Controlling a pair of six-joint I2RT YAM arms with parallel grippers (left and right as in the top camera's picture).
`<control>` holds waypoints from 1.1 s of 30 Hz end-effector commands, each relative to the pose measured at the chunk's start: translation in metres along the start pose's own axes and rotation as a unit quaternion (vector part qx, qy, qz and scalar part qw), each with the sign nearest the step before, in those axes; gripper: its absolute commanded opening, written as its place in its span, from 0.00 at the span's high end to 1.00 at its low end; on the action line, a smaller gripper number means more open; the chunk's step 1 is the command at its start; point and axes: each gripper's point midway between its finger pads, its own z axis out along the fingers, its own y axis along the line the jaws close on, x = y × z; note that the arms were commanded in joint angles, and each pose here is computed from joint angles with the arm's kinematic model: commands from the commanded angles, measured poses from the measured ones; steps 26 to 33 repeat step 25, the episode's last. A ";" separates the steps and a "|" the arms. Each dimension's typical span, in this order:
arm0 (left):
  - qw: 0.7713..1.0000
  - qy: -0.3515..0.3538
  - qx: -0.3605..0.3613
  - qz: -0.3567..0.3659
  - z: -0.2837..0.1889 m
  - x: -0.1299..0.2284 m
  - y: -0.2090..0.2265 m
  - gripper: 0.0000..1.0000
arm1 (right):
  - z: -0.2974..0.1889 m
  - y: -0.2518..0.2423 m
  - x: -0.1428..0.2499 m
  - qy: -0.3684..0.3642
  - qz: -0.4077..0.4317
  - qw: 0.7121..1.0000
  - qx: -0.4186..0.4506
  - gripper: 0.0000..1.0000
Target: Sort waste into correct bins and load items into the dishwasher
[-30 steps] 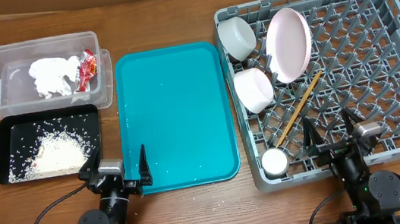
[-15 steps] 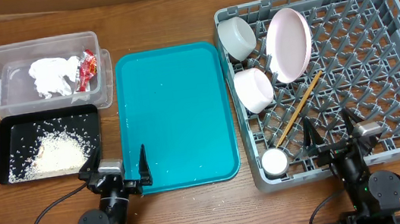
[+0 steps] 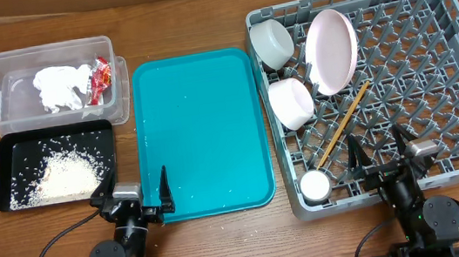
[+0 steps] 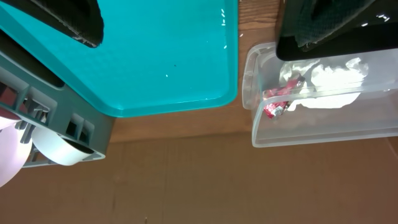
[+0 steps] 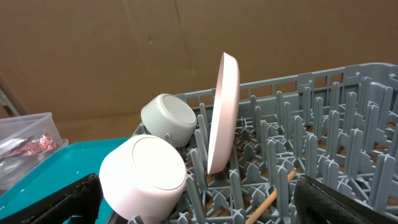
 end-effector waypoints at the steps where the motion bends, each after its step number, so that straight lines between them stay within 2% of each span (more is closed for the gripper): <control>1: 1.000 -0.002 -0.003 0.006 0.000 0.000 0.001 0.00 | 0.000 -0.003 0.001 -0.003 0.000 1.000 0.007 0.00; 33: 1.000 -0.002 -0.003 0.006 0.000 0.000 0.001 0.00 | 0.000 -0.003 0.001 -0.003 0.000 1.000 0.007 0.00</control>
